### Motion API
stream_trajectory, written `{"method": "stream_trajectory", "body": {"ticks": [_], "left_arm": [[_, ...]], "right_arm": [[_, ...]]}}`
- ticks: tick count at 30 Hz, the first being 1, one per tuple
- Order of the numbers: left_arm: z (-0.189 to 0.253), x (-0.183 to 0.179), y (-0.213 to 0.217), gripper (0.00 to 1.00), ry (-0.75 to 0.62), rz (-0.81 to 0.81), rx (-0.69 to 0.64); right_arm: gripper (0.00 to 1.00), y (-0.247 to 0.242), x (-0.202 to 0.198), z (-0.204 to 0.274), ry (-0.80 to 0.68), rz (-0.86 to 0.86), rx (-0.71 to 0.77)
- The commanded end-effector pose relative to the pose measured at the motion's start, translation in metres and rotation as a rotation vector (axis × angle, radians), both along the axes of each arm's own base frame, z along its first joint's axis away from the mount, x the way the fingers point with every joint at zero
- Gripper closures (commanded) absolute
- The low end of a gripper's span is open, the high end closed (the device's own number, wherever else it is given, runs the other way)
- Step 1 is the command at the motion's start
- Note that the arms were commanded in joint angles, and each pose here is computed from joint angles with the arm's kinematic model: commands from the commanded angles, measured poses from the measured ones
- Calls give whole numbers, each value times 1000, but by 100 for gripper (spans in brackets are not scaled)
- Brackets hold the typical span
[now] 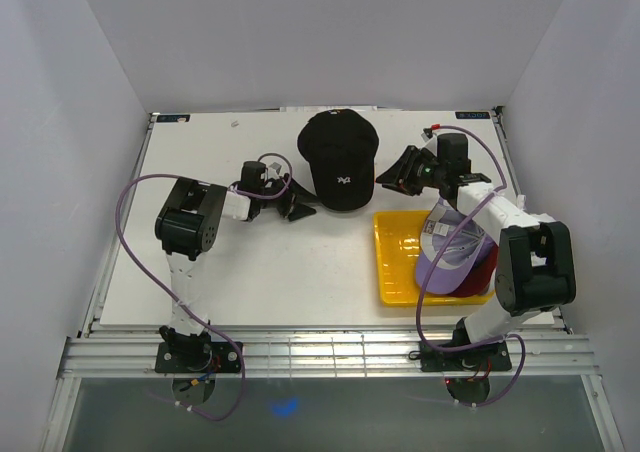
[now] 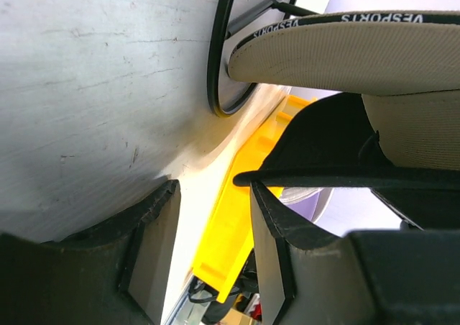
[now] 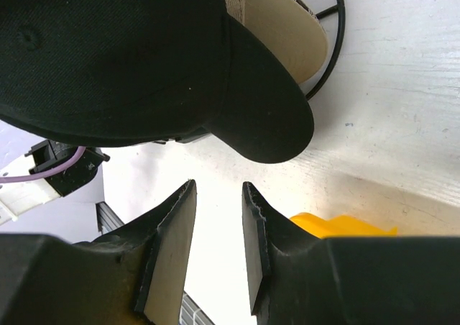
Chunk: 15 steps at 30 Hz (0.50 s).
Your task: Stack the hats
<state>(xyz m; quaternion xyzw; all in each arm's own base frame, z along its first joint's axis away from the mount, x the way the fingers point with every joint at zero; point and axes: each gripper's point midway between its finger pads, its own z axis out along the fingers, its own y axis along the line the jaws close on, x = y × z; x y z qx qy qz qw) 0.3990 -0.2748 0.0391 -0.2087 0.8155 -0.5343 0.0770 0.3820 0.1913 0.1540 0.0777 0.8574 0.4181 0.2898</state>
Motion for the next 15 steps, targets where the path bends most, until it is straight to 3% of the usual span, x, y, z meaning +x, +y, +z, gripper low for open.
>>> {"method": "stream_trajectory", "body": {"ticks": [1, 9, 12, 15], "left_arm": [[-7, -2, 10, 46, 61, 33, 53], [25, 10, 20, 46, -19, 39, 66], [28, 11, 29, 46, -10, 35, 125], [49, 21, 38, 45, -102, 46, 178]], "right_arm": [[61, 1, 8, 16, -51, 11, -10], [60, 1, 11, 24, -60, -2, -9], [60, -1, 10, 30, -76, -8, -19], [60, -4, 10, 39, -86, -12, -40]]}}
